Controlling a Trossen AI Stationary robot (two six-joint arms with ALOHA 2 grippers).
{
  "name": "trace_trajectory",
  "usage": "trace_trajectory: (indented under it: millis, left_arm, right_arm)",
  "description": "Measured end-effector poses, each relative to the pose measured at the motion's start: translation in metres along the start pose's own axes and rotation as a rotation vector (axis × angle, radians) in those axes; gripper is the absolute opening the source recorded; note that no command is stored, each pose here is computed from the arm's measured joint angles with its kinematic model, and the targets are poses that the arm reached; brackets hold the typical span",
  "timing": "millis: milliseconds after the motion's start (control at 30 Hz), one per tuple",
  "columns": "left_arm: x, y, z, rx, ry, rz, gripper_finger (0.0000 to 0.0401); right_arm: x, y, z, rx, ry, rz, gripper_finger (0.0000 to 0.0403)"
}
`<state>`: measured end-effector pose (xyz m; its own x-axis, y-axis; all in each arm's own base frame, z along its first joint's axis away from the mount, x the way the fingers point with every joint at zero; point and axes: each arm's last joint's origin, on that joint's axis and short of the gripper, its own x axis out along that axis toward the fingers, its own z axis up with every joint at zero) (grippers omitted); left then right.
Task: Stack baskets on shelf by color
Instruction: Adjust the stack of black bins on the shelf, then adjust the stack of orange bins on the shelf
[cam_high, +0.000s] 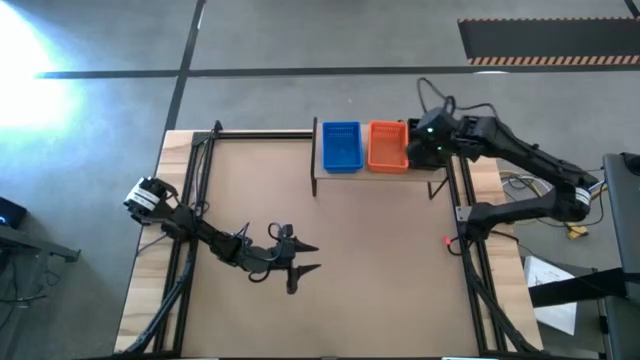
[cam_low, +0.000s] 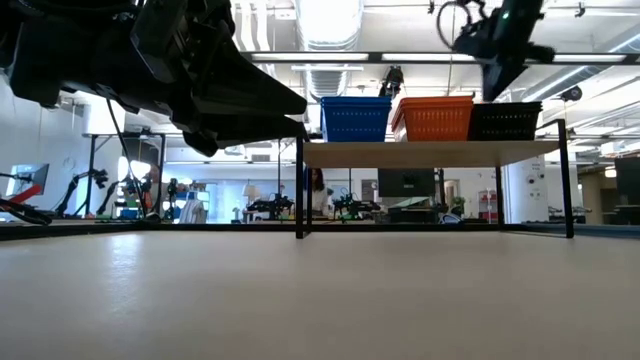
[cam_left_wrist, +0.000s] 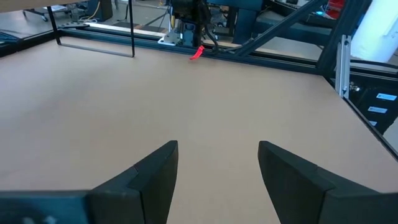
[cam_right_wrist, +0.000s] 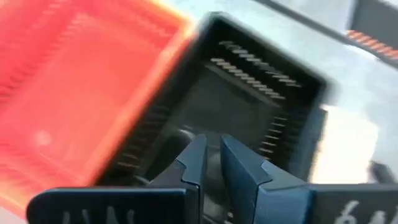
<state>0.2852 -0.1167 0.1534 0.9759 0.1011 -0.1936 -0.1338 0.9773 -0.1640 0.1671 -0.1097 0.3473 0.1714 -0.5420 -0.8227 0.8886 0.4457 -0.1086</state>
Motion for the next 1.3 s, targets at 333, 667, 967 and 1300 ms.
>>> trace_trajectory:
  millis: [333,667,967,1300]
  left_arm:
    - [0.000,0.000,0.000,0.000,-0.001,0.000,0.0207]
    - [0.000,0.000,0.000,-0.003,-0.001,0.000,0.0207]
    - [0.000,0.000,0.000,-0.003,-0.001,-0.001,0.0207]
    - [0.000,-0.001,0.001,-0.006,-0.008,-0.002,0.0207]
  right_arm:
    - [0.049,0.030,0.010,-0.146,0.123,0.068,0.0038]
    - [0.025,0.025,0.010,-0.194,0.186,0.194,0.0038]
    - [-0.001,0.007,-0.003,-0.203,0.155,0.141,0.0038]
    - [-0.015,0.015,0.003,-0.155,-0.018,0.238,0.0038]
